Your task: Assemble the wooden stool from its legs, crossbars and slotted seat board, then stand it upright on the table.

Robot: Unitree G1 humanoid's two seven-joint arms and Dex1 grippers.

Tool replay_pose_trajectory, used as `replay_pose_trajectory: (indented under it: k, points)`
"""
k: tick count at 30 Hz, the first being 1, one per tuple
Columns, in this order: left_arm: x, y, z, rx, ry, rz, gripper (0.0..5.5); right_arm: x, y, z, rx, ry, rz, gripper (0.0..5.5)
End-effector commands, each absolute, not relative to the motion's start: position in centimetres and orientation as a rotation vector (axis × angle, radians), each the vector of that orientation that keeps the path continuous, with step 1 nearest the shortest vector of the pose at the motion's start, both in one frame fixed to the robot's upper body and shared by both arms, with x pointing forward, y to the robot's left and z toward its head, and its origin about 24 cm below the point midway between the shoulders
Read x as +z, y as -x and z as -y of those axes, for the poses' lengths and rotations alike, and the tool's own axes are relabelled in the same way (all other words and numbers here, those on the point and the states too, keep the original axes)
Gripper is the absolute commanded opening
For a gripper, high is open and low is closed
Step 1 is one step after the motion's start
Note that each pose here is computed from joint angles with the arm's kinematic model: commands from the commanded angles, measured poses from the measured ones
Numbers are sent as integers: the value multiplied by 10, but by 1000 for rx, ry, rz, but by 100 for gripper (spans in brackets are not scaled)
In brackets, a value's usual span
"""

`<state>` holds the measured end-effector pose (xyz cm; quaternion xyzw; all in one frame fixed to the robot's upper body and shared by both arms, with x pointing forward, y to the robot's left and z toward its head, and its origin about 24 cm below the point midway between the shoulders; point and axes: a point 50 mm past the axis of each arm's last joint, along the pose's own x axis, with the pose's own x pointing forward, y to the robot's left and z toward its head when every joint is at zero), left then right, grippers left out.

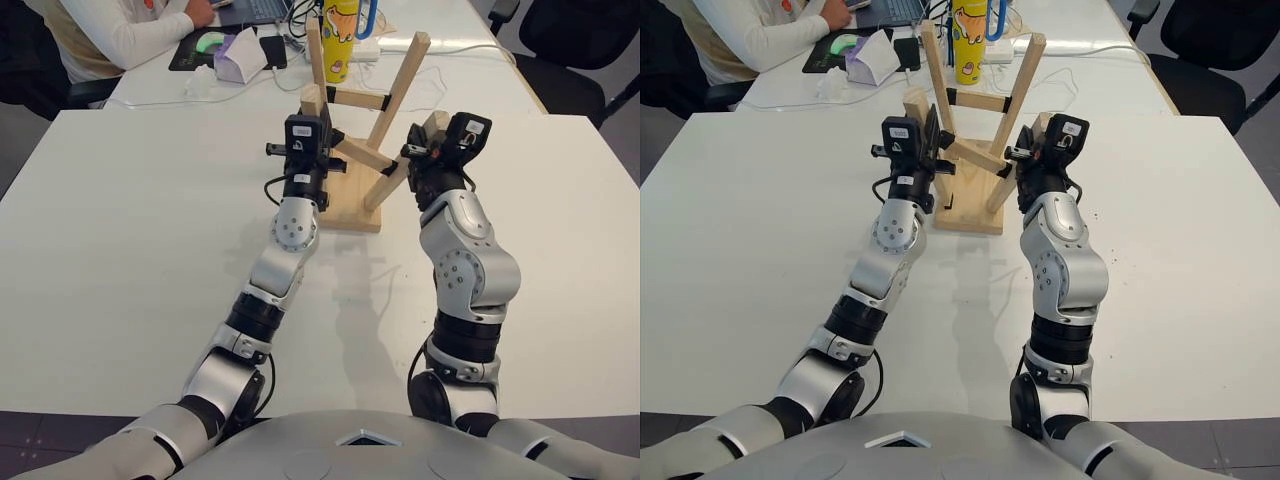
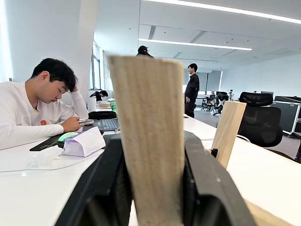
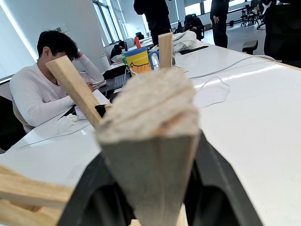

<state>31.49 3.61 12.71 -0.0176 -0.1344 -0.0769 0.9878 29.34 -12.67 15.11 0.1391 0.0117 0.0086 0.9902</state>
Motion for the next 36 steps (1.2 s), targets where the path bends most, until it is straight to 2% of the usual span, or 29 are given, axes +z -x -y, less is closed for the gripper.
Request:
replay_pose_trajectory:
  k: [1,6,9,14,26,36]
  points:
    - [-13,-288,-94,-135,-294,-456,107,159,-280,108,177,-376,56,103]
    - [-13,-289,-123,13,-160,-446,107,150,-281,111,153,-377,14,103]
    - [-11,-286,-129,38,-87,-411,107,146,-282,114,125,-366,-14,104]
    - [-7,-281,-125,-4,-49,-355,108,142,-286,118,83,-291,-70,104]
    - [14,-291,-114,-20,-64,-272,109,148,-298,103,143,-17,-104,105]
    - [23,-289,-111,-18,-43,-249,109,132,-297,101,120,-10,-181,106]
